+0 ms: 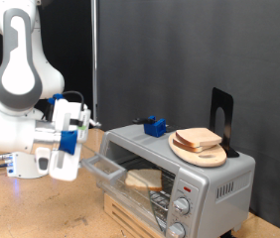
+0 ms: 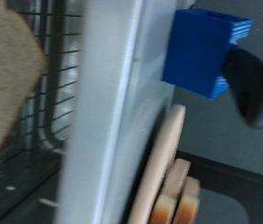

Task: Make a piece of toast with the oven

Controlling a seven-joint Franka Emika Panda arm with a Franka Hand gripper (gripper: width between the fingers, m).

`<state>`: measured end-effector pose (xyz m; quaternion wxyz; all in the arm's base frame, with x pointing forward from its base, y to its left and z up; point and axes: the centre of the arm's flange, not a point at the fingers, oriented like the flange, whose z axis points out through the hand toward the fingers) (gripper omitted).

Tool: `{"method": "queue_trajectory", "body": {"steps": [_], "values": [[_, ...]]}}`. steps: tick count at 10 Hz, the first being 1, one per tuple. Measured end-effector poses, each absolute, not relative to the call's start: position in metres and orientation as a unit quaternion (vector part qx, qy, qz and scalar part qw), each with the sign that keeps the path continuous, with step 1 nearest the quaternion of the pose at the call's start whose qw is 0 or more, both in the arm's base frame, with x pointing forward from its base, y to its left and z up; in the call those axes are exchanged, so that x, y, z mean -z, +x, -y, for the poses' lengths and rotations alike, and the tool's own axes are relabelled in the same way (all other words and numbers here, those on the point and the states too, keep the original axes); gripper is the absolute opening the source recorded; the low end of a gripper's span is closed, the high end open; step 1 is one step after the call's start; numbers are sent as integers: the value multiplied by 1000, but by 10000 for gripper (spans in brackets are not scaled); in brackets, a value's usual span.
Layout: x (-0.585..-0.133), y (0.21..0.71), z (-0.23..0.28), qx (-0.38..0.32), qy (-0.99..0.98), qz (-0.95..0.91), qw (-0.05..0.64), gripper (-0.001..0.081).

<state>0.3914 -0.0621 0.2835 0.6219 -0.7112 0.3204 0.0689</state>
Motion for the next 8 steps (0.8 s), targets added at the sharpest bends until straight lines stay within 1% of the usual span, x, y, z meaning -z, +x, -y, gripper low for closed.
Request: {"method": "queue_trajectory", "body": {"steps": [2, 5, 6, 8], "values": [[-295, 389, 36, -67, -711, -306, 630, 808], [-305, 383, -2, -88, -729, -322, 598, 808], [-305, 379, -4, -93, -736, -339, 579, 808], [-302, 372, 9, -93, -745, -370, 547, 808]]}}
